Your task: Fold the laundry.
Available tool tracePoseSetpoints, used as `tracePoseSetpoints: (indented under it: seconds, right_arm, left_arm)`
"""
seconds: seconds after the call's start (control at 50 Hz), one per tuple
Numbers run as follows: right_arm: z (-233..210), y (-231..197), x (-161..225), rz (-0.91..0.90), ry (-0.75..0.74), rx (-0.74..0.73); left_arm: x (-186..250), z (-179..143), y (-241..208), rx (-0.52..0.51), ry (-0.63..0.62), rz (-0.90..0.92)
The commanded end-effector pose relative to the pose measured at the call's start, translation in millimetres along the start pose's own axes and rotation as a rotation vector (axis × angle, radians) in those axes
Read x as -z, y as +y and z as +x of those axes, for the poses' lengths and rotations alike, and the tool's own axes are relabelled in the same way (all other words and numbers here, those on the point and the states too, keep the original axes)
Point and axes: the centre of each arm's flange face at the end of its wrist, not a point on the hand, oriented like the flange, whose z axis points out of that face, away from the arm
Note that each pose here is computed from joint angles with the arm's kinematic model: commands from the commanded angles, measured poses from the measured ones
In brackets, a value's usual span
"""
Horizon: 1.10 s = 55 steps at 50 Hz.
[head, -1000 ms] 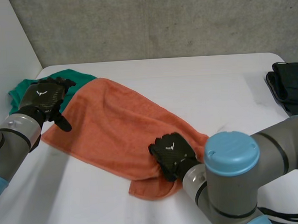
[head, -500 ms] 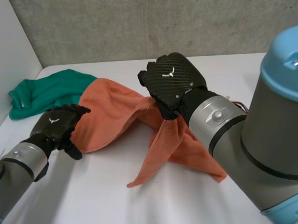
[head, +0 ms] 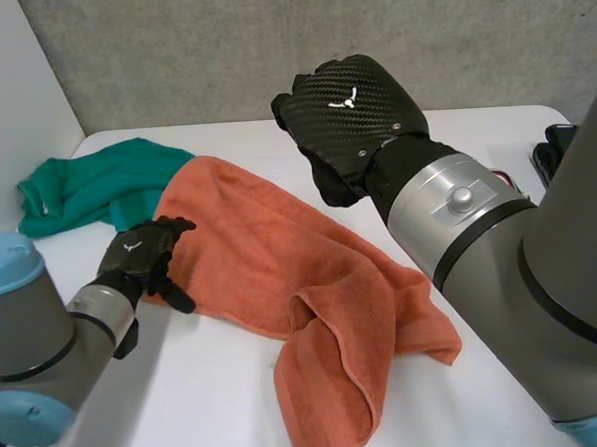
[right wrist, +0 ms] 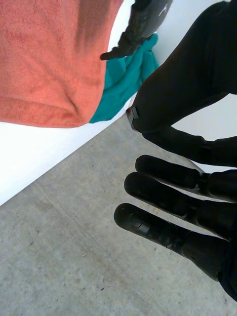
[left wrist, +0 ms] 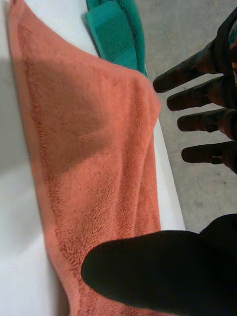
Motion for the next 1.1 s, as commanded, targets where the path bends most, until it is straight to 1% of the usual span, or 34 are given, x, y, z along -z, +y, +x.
tracePoseSetpoints:
  seconds: [0.02, 0.06, 0.08, 0.12, 0.14, 0.16, 0.22, 0.24, 0.3, 0.32, 0.38, 0.48, 0.56, 0.74, 1.1]
  right_arm:
    - [-1.9, 16.5, 7.1, -0.084, -0.020, -0.016]
    - [-8.6, 29.0, 14.4, -0.149, -0.054, -0.027]
    - [-13.3, 44.6, 21.0, -0.222, -0.078, -0.052]
    - [-17.3, 63.4, 27.8, -0.300, -0.092, -0.099]
    - [-18.2, 73.6, 30.1, -0.336, -0.091, -0.129]
    - [-19.1, 94.8, 33.1, -0.405, -0.079, -0.193]
    - [-18.8, 123.9, 35.9, -0.481, -0.051, -0.296]
    - [-18.9, 138.5, 39.1, -0.512, -0.040, -0.353]
    - [-18.1, 156.3, 47.8, -0.558, -0.018, -0.428]
    - [-17.2, 165.8, 53.5, -0.585, -0.001, -0.475]
    - [-13.9, 177.7, 64.3, -0.622, 0.041, -0.545]
    - [-12.0, 180.7, 66.3, -0.610, 0.073, -0.600]
    - [-14.6, 178.7, 64.5, -0.600, 0.066, -0.619]
    - [-18.6, 190.3, 51.6, -0.612, 0.074, -0.670]
    - [-52.4, 189.6, 30.3, -0.590, -0.011, -0.615]
  left_arm:
    - [-6.6, 18.4, 6.7, 0.002, 0.044, -0.009]
    - [-1.5, 18.3, -3.8, 0.000, 0.046, 0.021]
    - [0.8, 17.7, -7.2, 0.001, 0.045, 0.030]
    - [4.5, 14.1, -13.7, 0.002, 0.034, 0.051]
    - [8.0, 10.1, -16.6, 0.003, 0.022, 0.059]
    - [9.1, 7.4, -17.4, 0.005, 0.016, 0.062]
    - [11.3, 2.7, -21.3, 0.006, 0.004, 0.078]
    - [11.4, 1.7, -22.2, 0.007, 0.001, 0.080]
    - [11.7, 1.7, -22.4, 0.008, 0.001, 0.081]
    - [11.7, 1.7, -22.4, 0.008, 0.002, 0.081]
    - [12.0, 3.2, -21.7, 0.007, 0.006, 0.080]
    - [12.0, 4.2, -22.8, 0.006, 0.009, 0.086]
    - [13.0, 5.8, -22.8, 0.005, 0.013, 0.087]
    - [13.8, 6.5, -23.0, 0.004, 0.015, 0.087]
    - [17.8, 5.8, -27.3, 0.003, 0.014, 0.101]
